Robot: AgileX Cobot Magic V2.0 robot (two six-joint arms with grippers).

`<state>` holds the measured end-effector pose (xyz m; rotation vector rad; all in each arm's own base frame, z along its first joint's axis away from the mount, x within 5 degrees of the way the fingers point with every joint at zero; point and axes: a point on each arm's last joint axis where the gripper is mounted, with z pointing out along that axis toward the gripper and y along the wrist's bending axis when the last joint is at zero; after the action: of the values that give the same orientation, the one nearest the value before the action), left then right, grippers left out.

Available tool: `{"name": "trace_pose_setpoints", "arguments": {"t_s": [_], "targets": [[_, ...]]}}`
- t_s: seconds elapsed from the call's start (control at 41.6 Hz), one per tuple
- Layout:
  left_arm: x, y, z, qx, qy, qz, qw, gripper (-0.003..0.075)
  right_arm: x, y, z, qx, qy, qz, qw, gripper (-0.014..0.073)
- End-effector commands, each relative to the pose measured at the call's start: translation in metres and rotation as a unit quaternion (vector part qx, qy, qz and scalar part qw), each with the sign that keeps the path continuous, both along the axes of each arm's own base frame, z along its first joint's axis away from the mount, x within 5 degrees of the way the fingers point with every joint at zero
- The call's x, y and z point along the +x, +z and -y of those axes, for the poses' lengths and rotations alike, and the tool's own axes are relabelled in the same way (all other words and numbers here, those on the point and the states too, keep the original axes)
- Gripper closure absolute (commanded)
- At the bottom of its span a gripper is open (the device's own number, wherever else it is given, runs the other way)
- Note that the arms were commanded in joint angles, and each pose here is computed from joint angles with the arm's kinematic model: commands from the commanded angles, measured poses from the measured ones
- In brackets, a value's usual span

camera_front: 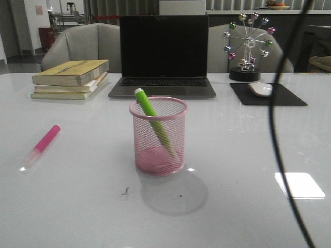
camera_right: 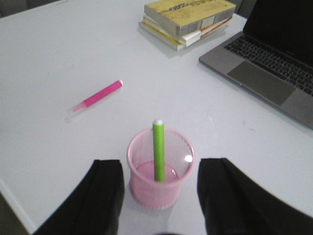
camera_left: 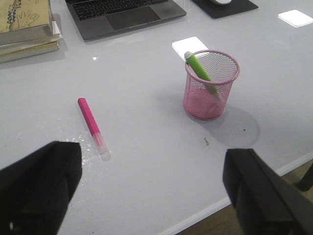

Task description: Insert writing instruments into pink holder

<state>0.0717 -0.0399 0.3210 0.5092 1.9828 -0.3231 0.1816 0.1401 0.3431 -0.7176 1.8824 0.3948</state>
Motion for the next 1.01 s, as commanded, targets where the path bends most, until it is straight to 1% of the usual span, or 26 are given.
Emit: {"name": "trace_pose_setpoints", "arguments": {"t_s": [0.0,0.12,0.264,0.384,0.504,0.6,0.744,0.816,0.912,0.984], "targets": [[0.004,0.014,0.002,-0.026,0.0,0.037,0.999,0.0087,-0.024,0.014,0.018,0.018,0.003,0.028,0.999,0.0136],[0.004,0.014,0.002,-0.026,0.0,0.037,0.999,0.0087,-0.048,0.002,0.036,0.018,0.004,0.025,1.0,0.0136],[0.004,0.014,0.002,-0.026,0.0,0.037,0.999,0.0087,-0.073,-0.02,0.054,0.027,-0.003,0.003,1.0,0.0136],[0.004,0.014,0.002,-0.027,0.0,0.038,0.999,0.0087,-0.087,-0.039,0.064,0.02,-0.004,-0.015,1.0,0.0136],[0.004,0.015,0.002,-0.028,0.0,0.041,0.999,0.0087,-0.092,-0.048,0.069,0.018,-0.004,-0.019,1.0,0.0136],[0.004,0.015,0.002,-0.029,0.001,0.043,0.999,0.0087,-0.093,-0.05,0.069,0.016,-0.004,-0.021,1.0,0.0136],[0.006,0.021,0.003,-0.049,0.004,0.074,0.996,0.0087,-0.093,-0.05,0.069,0.015,-0.004,-0.022,1.0,0.0136],[0.006,0.022,0.004,-0.056,0.004,0.077,0.995,0.0087,-0.093,-0.05,0.069,0.015,-0.004,-0.023,1.0,0.0136],[0.013,0.019,0.007,-0.048,0.004,0.061,0.997,0.0087,-0.093,-0.05,0.069,0.015,-0.004,-0.023,1.0,0.0136],[0.024,0.014,0.011,-0.029,0.005,0.038,0.999,0.0087,-0.093,-0.05,0.069,0.015,-0.004,-0.023,1.0,0.0136]]}}
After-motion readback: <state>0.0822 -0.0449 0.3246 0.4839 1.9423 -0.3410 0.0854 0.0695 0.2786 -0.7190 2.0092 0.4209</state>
